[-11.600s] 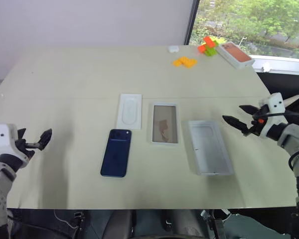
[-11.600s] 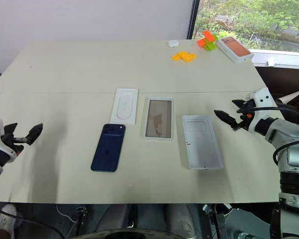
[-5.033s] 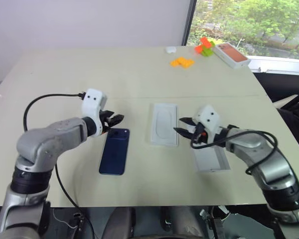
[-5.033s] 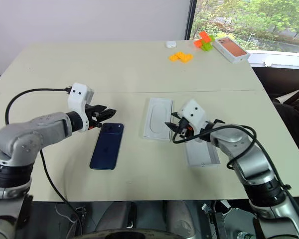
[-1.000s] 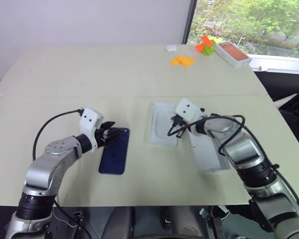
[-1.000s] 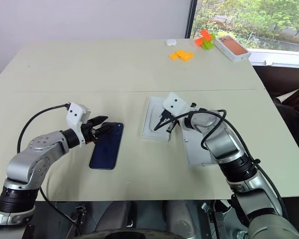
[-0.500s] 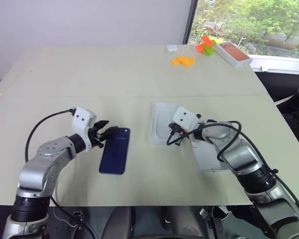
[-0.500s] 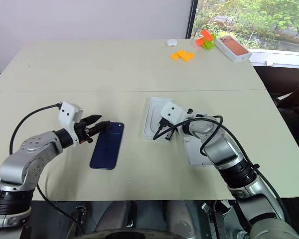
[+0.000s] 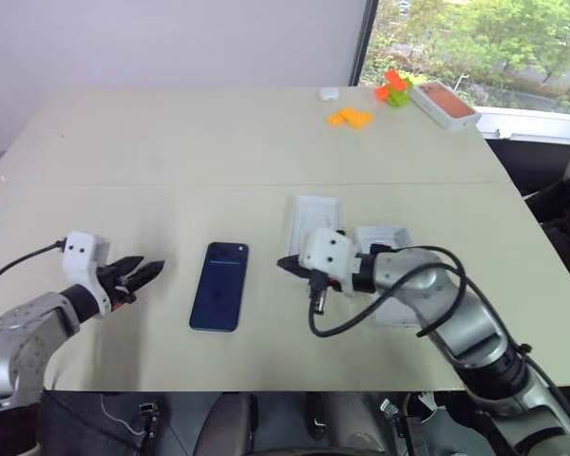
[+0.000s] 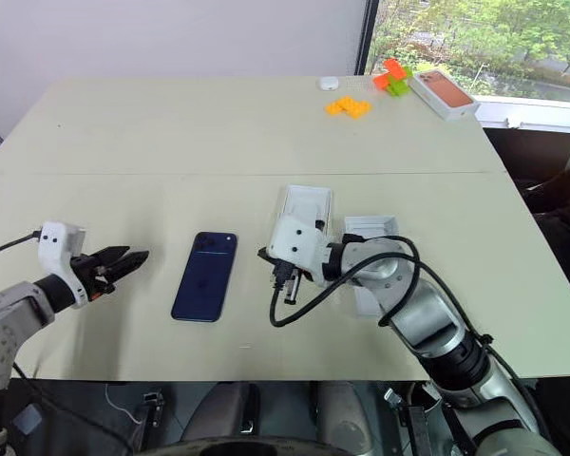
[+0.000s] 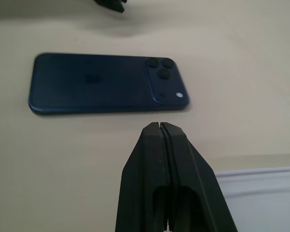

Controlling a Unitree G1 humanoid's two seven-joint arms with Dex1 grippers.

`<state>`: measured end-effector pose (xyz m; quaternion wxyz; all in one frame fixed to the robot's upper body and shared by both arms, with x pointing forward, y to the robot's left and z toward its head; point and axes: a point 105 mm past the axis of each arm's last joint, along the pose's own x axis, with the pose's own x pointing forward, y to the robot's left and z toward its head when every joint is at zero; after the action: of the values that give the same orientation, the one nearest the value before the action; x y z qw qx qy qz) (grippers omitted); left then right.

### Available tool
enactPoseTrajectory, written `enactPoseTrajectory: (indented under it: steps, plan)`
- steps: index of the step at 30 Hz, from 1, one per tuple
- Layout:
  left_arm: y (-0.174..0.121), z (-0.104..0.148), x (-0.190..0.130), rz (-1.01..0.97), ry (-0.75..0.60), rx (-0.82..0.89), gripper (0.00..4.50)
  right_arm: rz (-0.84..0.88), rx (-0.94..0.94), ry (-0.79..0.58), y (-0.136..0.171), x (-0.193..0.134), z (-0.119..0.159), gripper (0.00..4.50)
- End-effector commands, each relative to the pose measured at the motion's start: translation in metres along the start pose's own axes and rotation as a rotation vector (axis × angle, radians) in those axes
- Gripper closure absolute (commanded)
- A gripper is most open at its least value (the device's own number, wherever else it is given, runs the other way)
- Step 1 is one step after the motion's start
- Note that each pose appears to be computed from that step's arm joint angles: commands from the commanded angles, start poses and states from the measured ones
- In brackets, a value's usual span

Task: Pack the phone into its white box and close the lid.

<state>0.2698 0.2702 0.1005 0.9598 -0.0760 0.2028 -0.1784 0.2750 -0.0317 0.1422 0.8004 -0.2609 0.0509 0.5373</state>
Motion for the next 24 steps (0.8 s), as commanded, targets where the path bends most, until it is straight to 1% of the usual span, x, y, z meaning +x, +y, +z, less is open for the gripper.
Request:
enactPoseTrajectory:
  steps: [1,3,4,6,8,10,12,14,18,20,22,24]
  plan:
    - [-0.019,0.007,-0.008,-0.088,-0.008,-0.051,0.04,0.004,0.004,0.021,0.001,0.004,-0.003,4.5]
    - [-0.018,0.007,-0.01,-0.073,0.007,-0.038,0.04,0.007,0.015,0.032,0.001,0.007,-0.006,4.5]
    - [-0.018,0.009,-0.011,-0.085,-0.008,-0.073,0.04,0.011,0.03,0.028,0.002,0.009,-0.006,4.5]
    - [-0.024,0.015,-0.014,-0.147,-0.041,-0.201,0.04,0.017,0.025,0.024,0.005,0.015,-0.005,4.5]
    - [-0.026,0.015,-0.013,-0.153,-0.027,-0.272,0.04,0.019,-0.001,0.031,0.006,0.019,-0.005,4.5]
    - [-0.03,0.01,-0.01,-0.167,0.025,-0.331,0.04,0.026,-0.031,0.042,0.007,0.022,-0.006,4.5]
    - [-0.045,0.001,-0.007,-0.217,0.128,-0.321,0.04,0.053,-0.063,0.049,0.01,0.027,-0.006,4.5]
    - [-0.05,-0.01,-0.004,-0.21,0.232,-0.314,0.04,0.062,-0.098,0.062,0.011,0.032,-0.009,4.5]
    - [-0.05,-0.01,0.007,-0.231,0.273,-0.442,0.04,0.068,-0.109,0.076,0.011,0.042,-0.014,4.5]
    - [-0.052,-0.017,0.011,-0.234,0.351,-0.459,0.04,0.077,-0.104,0.076,0.012,0.046,-0.015,4.5]
    - [-0.056,-0.024,0.012,-0.246,0.427,-0.441,0.04,0.088,-0.11,0.078,0.014,0.048,-0.016,4.5]
    - [-0.059,-0.027,0.014,-0.261,0.472,-0.442,0.04,0.099,-0.122,0.077,0.015,0.051,-0.018,4.5]
